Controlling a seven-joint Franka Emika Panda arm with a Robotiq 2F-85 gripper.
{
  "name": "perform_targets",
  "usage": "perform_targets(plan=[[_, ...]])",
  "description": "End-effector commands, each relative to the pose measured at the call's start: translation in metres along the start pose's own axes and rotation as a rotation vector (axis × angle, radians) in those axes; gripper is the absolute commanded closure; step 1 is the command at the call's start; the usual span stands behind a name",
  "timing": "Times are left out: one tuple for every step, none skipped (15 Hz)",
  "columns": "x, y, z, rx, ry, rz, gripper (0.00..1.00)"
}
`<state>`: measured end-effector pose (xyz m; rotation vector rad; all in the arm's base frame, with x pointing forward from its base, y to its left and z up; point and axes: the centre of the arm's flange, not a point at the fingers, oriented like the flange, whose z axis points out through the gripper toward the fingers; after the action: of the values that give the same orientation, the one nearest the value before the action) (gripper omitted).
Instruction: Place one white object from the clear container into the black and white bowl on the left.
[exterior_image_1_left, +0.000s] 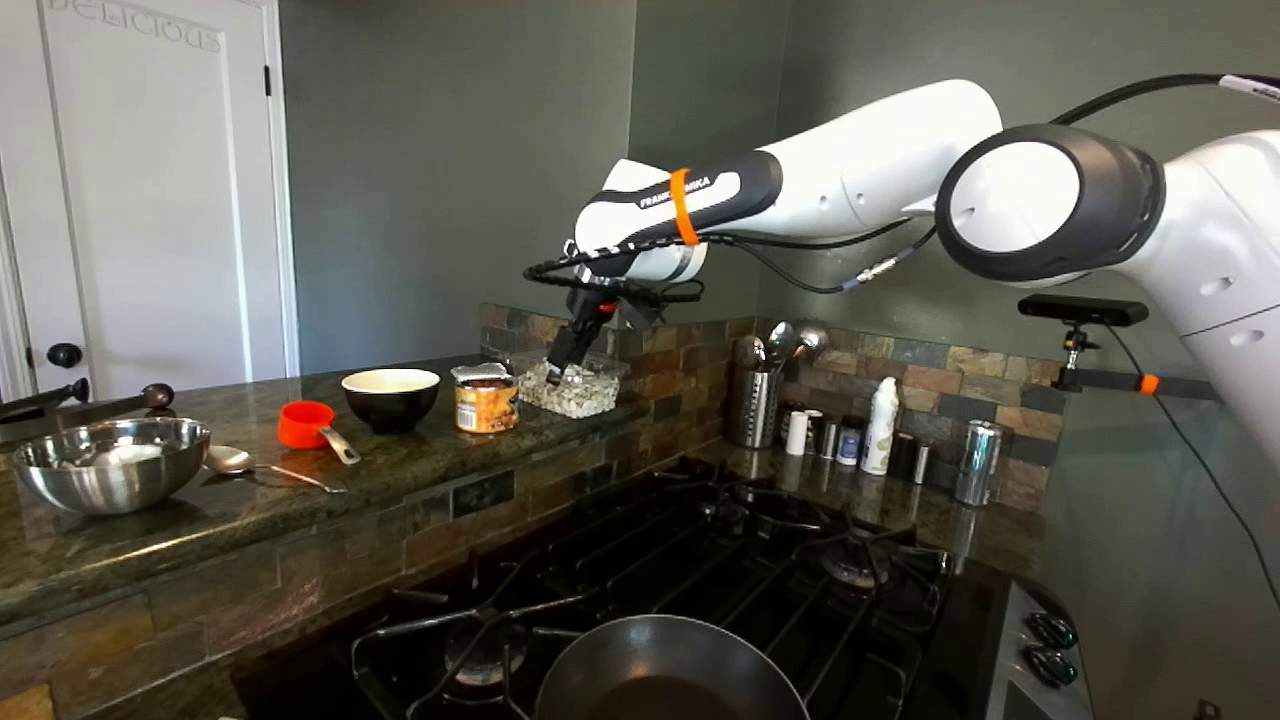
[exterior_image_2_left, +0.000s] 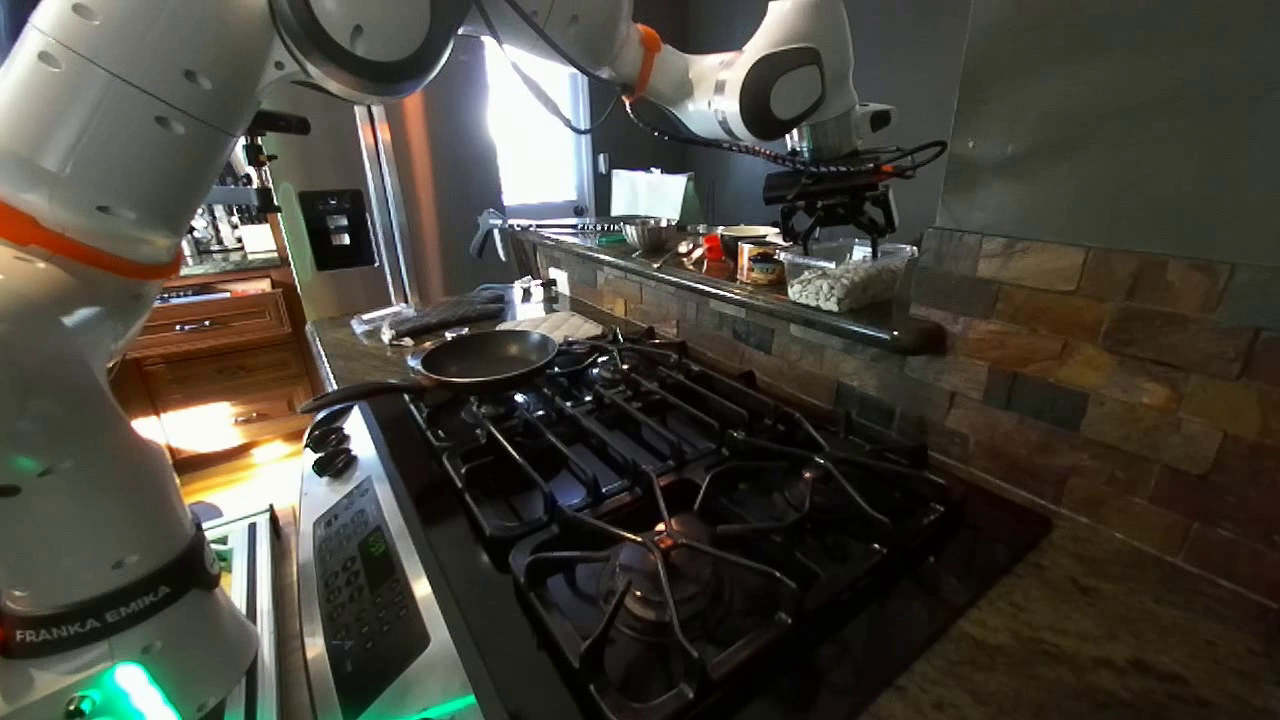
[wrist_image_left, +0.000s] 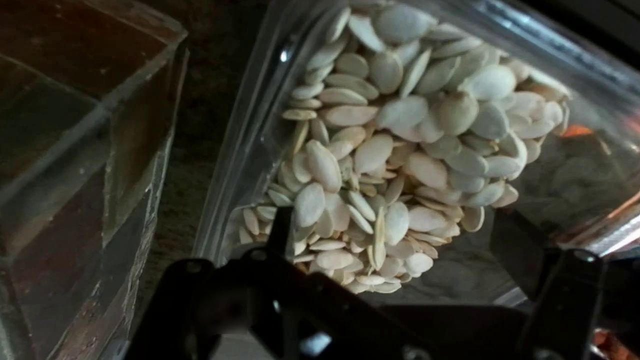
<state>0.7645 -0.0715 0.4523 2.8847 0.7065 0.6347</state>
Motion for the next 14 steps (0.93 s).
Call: perform_targets(plan=[[0.0020,-0.0005,0.0157,-0.013,-0.003,-0.013,0.00],[0.0013,-0.0007,0.0177,-0.014,-0.011,-0.013,0.14],[0.0009,-0.0009,0.0193,-0.012,-0.015,-0.013,0.26],[0.0011,-0.0007,0.0189,-0.013,-0.016,-0.013,0.35],[0.0016,-0.0003,0.0176,-0.014,-0.015,-0.013,0.42],[0.0024,0.0002,0.0161,-0.016,-0.013,-0.012,0.51],[0.0028,0.0007,0.0149,-0.018,-0.011,-0.012,0.58],[0.0032,0.0015,0.0133,-0.022,-0.008,-0.013,0.65],[0.0037,0.0023,0.0118,-0.024,-0.005,-0.013,0.73],[0.0039,0.0026,0.0110,-0.024,-0.004,-0.013,0.81],[0.0041,0.0025,0.0107,-0.025,-0.003,-0.013,0.89],[0.0040,0.0021,0.0107,-0.025,-0.002,-0.013,0.95],[0.0036,0.0016,0.0107,-0.027,-0.002,-0.014,0.99],[0.0032,0.0013,0.0105,-0.027,-0.003,-0.014,1.00]])
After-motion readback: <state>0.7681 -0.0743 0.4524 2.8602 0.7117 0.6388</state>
